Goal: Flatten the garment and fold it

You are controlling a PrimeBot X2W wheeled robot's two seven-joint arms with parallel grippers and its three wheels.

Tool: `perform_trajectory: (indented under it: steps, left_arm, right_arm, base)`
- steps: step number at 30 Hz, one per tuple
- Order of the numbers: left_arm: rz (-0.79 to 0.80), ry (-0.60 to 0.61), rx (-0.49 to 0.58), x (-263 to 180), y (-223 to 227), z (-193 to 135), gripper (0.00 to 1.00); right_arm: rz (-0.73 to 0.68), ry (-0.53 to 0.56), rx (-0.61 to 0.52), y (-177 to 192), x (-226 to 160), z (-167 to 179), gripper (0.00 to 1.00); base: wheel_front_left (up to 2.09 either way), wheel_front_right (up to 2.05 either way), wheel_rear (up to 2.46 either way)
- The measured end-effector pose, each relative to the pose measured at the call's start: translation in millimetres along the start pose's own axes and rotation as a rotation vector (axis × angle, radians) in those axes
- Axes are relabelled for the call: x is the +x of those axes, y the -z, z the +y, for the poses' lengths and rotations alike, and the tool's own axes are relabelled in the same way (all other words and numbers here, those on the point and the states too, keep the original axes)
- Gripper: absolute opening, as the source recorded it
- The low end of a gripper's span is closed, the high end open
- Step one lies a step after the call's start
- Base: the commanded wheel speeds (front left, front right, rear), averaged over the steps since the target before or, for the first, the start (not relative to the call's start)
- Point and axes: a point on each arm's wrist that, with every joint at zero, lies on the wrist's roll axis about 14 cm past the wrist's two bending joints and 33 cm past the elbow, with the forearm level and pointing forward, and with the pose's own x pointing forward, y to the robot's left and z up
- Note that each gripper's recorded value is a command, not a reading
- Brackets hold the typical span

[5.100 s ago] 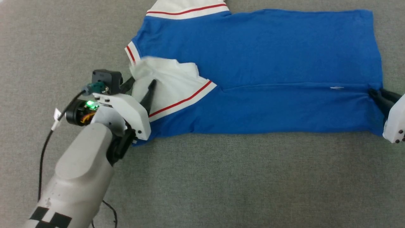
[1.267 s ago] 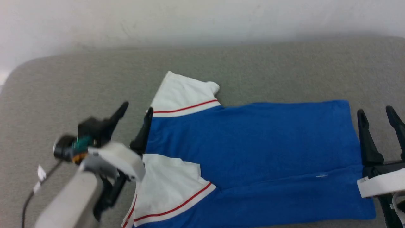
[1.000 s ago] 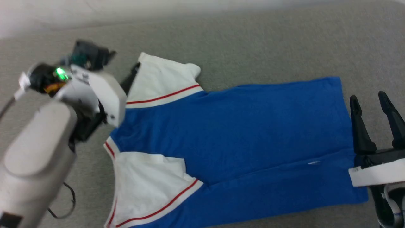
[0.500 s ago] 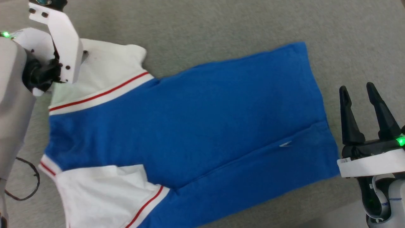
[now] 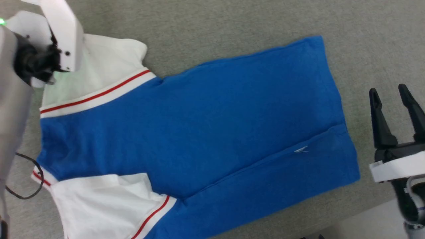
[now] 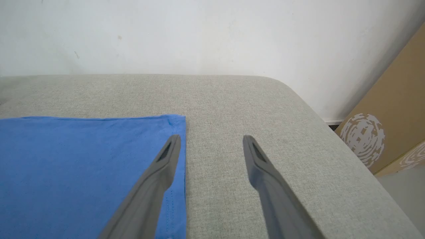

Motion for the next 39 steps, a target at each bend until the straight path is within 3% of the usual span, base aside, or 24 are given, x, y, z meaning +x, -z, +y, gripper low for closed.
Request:
perform_trajectory:
  steps: [7,17,27,34,35,36,39]
  left_arm:
    - [-0.212,-0.017,0.084,-23.6,-10.8,-13.1,0.0]
    - [-0.515,-0.044,0.169,-99.0,-22.6,-25.7,0.0]
    - [-0.618,-0.053,0.165,-147.4,16.9,-50.7,0.0]
    - [-0.639,-0.077,0.137,-161.9,34.6,-51.5,0.0]
    - [-0.642,-0.082,0.129,-162.8,37.0,-50.2,0.0]
    - [-0.642,-0.088,0.122,-163.2,39.3,-48.9,0.0]
    - [-0.657,-0.098,0.113,-166.2,41.3,-47.3,0.0]
  right_arm:
    - [0.164,-0.133,-0.096,0.3,20.3,4.8,1.0]
    - [0.508,-0.323,-0.19,17.8,62.5,30.6,1.0]
    - [0.661,-0.39,-0.341,36.1,110.7,56.8,1.0]
    - [0.75,-0.421,-0.412,65.3,122.5,72.3,1.0]
    - [0.759,-0.422,-0.409,66.8,124.2,73.0,0.4]
    - [0.761,-0.423,-0.413,67.4,125.9,73.3,0.02]
    - [0.756,-0.438,-0.411,69.3,126.0,78.0,0.0]
  base:
    - [0.0,0.0,0.0]
    - [0.0,0.0,0.0]
    - [0.0,0.0,0.0]
    - [0.0,0.0,0.0]
    - [0.0,0.0,0.0]
    - [0.0,0.0,0.0]
    - [0.0,0.0,0.0]
